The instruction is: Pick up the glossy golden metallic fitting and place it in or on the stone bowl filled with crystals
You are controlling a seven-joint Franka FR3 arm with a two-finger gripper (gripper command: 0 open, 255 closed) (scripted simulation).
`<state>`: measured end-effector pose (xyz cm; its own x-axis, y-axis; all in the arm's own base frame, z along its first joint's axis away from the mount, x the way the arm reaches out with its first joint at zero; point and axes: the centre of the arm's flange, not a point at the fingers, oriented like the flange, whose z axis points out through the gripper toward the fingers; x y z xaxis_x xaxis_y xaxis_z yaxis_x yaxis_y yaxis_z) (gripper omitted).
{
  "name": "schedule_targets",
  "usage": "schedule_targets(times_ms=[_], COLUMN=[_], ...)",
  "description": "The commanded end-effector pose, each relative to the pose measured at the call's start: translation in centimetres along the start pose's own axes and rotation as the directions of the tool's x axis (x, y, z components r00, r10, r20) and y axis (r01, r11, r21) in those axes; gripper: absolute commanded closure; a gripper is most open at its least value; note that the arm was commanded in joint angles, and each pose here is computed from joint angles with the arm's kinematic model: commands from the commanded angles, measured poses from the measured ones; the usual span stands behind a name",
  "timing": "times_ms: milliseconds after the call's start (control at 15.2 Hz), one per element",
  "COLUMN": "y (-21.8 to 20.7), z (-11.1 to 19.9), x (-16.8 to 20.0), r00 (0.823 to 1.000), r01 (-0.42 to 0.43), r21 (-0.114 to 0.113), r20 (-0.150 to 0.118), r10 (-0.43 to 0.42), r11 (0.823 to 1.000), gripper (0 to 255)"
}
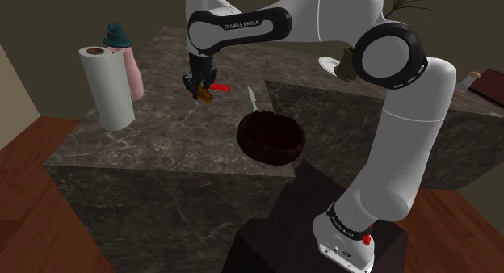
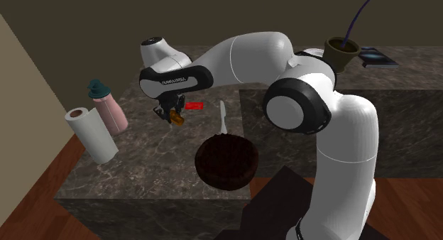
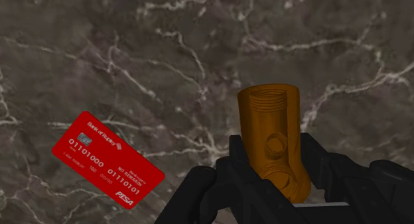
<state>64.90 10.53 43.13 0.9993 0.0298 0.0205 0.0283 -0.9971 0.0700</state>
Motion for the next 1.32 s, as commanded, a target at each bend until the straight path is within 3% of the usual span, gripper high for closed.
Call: schedule_targets(times_ms=[0, 1254], y=[0.0, 0.7], z=[-0.5, -10.5], x=[0.0, 0.2], r00=[1.0, 1.0], r01=[0.0, 0.0], r21=[0.0, 0.0], r20=[0.0, 0.0], r10=[0.0, 0.0], r11=[1.0, 1.0], gripper=[255, 255])
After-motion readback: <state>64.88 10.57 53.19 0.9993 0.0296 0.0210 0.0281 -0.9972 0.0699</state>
